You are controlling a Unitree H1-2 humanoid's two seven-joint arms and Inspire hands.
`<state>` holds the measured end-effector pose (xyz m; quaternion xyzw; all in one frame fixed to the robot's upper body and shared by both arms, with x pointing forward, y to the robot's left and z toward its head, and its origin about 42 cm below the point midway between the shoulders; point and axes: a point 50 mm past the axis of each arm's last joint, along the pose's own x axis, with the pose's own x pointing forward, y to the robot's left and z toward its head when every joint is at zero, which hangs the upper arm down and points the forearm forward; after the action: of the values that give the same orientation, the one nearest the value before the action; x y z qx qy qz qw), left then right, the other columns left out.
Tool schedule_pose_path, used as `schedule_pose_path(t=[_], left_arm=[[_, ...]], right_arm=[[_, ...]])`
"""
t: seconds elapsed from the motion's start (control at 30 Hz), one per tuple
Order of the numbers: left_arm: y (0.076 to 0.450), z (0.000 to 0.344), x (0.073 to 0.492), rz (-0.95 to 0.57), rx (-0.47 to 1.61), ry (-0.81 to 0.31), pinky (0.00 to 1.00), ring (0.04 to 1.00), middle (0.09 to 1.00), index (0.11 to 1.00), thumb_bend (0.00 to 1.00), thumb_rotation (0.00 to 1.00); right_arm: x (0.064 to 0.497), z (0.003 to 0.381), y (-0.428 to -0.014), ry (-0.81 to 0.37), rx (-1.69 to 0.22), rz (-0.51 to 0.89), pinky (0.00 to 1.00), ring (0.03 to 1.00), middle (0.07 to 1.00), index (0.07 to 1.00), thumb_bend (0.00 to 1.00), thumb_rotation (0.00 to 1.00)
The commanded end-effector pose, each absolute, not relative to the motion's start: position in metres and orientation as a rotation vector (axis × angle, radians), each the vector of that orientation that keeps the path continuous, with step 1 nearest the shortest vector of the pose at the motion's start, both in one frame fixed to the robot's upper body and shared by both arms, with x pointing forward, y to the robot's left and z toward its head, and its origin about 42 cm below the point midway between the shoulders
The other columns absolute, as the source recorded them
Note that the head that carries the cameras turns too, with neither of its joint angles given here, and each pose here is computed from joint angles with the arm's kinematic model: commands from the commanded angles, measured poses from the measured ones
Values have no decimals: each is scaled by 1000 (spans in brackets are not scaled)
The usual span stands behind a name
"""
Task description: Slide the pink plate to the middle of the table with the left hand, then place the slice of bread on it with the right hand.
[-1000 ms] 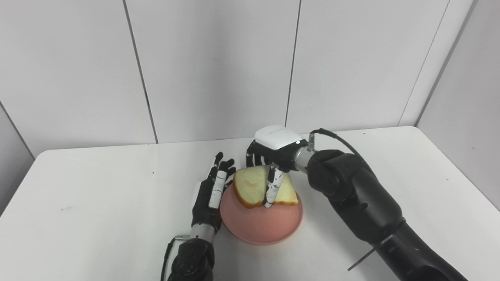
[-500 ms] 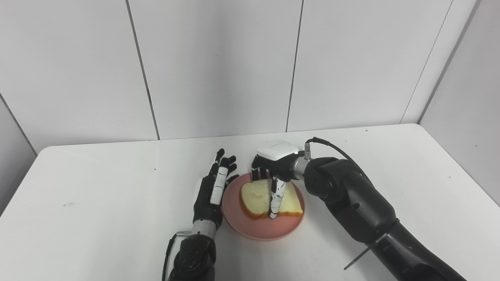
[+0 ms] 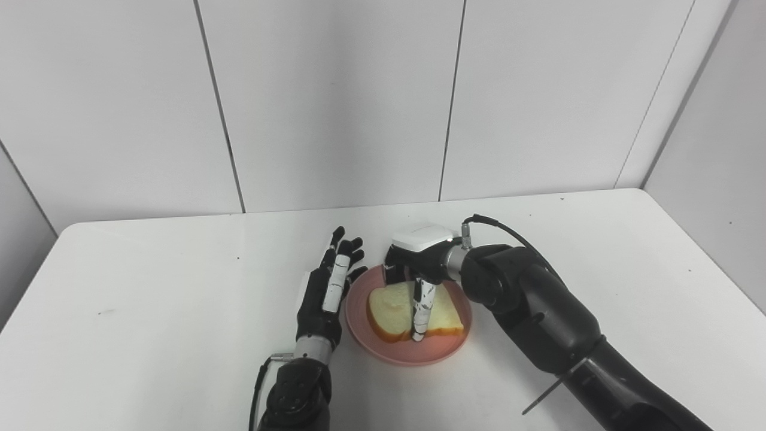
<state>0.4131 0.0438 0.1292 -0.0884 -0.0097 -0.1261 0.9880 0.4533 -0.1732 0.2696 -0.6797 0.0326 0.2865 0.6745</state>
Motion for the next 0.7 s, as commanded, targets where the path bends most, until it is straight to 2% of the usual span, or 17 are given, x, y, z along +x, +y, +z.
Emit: schedule_pose_path(t=[0.0, 0.07, 0.1, 0.2, 0.4, 0.53, 0.67], left_arm=[[40, 124, 412, -251, -178, 29, 801, 890, 887, 948, 878, 873], [41, 124, 412, -251, -177, 28, 802, 889, 887, 951, 876, 877], [41, 124, 412, -251, -177, 29, 802, 889, 887, 951, 876, 877], [41, 123, 411, -254, -185, 31, 801, 889, 888, 950, 878, 872], [40, 123, 411, -257, -191, 33, 778, 887, 885, 951, 862, 856], [39, 122, 412, -260, -192, 36, 786, 892, 887, 953, 875, 854], [39, 121, 412, -260, -186, 38, 789, 888, 888, 953, 880, 860]], right_arm=[[456, 291, -167, 46, -1517, 617, 508, 590, 658, 566, 793, 219], [455, 291, -166, 47, -1504, 615, 490, 581, 655, 655, 980, 273], [454, 291, -166, 46, -1500, 617, 490, 582, 655, 657, 984, 274], [453, 291, -167, 44, -1507, 623, 592, 715, 777, 683, 1000, 335], [451, 297, -170, 50, -1499, 616, 661, 802, 842, 703, 1000, 374], [449, 305, -172, 42, -1483, 615, 678, 830, 861, 703, 1000, 389], [447, 313, -171, 41, -1478, 614, 616, 797, 832, 712, 1000, 391]])
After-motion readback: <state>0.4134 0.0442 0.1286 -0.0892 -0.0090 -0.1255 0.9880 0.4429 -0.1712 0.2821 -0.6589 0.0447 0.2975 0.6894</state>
